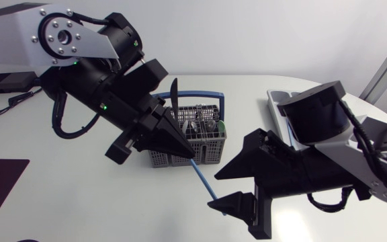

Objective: Unload the cutlery basket into the drawer organizer.

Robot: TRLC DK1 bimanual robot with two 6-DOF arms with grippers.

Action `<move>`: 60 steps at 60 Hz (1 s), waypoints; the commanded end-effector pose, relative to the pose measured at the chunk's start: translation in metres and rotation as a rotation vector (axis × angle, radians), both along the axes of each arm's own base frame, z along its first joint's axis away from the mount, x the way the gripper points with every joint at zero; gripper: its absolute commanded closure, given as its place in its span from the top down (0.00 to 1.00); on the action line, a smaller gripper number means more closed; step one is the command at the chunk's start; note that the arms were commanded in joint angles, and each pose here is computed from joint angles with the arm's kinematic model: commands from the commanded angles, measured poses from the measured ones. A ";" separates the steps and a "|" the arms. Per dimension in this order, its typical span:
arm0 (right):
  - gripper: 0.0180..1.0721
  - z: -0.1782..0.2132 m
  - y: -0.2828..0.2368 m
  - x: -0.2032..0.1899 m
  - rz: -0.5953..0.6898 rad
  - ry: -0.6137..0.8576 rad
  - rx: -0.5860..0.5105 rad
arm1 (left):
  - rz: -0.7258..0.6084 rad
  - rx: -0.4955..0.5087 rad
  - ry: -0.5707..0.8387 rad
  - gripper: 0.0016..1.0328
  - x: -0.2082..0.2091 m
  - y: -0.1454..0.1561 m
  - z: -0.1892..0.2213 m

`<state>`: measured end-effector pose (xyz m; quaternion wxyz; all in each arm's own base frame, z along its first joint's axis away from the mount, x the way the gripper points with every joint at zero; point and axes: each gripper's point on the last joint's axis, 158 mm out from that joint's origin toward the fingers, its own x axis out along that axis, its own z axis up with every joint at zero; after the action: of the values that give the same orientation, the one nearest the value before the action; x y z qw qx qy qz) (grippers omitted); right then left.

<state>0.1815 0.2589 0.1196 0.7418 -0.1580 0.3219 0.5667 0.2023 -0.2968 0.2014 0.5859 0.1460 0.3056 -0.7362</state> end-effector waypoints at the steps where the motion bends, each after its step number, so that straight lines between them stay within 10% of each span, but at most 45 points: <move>1: 0.59 -0.009 -0.001 0.000 -0.016 0.035 -0.006 | 0.005 -0.017 0.008 0.06 0.005 -0.005 0.005; 21: 0.14 -0.008 0.004 0.002 -0.025 0.058 -0.004 | 0.023 -0.019 0.000 0.06 0.009 0.001 0.005; 52: 0.06 -0.011 0.004 -0.004 -0.017 0.068 -0.035 | 0.038 -0.037 -0.028 0.08 0.012 0.004 0.015; 60: 0.06 -0.014 0.001 -0.006 -0.020 0.079 -0.050 | 0.063 -0.060 -0.065 0.41 0.018 0.007 0.028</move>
<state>0.1796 0.2624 0.1099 0.7348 -0.1542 0.3466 0.5623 0.2128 -0.2918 0.2054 0.6016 0.1452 0.2969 -0.7273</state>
